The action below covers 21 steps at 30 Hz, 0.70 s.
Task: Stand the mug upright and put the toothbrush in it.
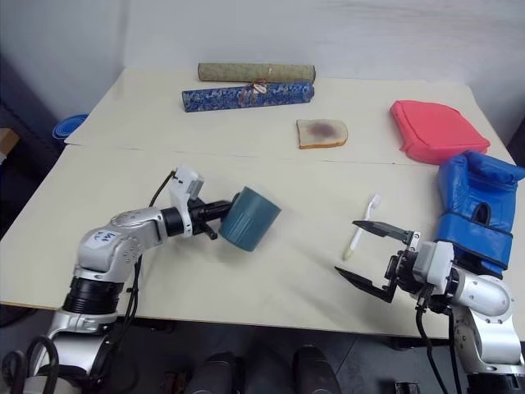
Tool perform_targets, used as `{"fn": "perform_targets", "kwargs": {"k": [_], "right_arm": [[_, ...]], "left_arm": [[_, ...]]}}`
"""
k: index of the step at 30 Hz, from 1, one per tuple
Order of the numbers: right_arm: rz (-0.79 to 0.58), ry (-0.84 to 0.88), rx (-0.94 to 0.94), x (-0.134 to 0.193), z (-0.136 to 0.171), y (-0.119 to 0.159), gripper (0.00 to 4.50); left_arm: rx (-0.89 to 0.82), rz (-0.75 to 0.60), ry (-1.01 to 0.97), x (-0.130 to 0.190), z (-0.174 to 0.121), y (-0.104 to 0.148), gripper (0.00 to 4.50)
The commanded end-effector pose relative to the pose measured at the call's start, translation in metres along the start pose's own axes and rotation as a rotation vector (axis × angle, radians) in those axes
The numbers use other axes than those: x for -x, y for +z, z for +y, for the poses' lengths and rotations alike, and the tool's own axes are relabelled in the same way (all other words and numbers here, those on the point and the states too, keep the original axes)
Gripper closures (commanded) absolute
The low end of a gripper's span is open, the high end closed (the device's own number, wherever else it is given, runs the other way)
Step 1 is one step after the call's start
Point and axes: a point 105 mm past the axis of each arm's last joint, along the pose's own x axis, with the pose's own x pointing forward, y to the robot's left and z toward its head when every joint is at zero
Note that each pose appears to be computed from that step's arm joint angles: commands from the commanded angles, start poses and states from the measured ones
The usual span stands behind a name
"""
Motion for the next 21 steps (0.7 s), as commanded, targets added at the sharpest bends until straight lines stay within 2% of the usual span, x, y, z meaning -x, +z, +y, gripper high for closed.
{"fn": "perform_targets", "kwargs": {"k": [1,5,7,16,17,18,21], "right_arm": [[-0.030,-0.009,0.046,-0.005,-0.004,0.015,0.00],[-0.037,-0.012,0.045,-0.009,-0.005,0.017,0.00],[-0.043,-0.015,0.047,-0.011,-0.005,0.019,0.00],[-0.063,-0.040,0.059,-0.013,-0.004,0.022,0.00],[-0.062,-0.042,0.061,-0.012,-0.003,0.022,0.00],[-0.062,-0.048,0.063,-0.011,-0.003,0.022,0.00],[-0.057,-0.056,0.065,-0.009,-0.003,0.022,0.00]], "left_arm": [[-0.328,-0.139,0.019,-0.017,-0.002,0.024,4.48],[-0.485,-0.251,0.085,-0.038,-0.001,0.032,4.48],[-0.533,-0.264,0.089,-0.045,-0.004,0.025,4.48],[-0.452,-0.334,0.044,-0.053,-0.012,0.014,4.48],[-0.448,-0.327,0.046,-0.050,-0.010,0.014,3.97],[-0.442,-0.326,0.041,-0.046,-0.009,0.014,3.79],[-0.426,-0.321,0.038,-0.035,-0.007,0.016,2.86]]}}
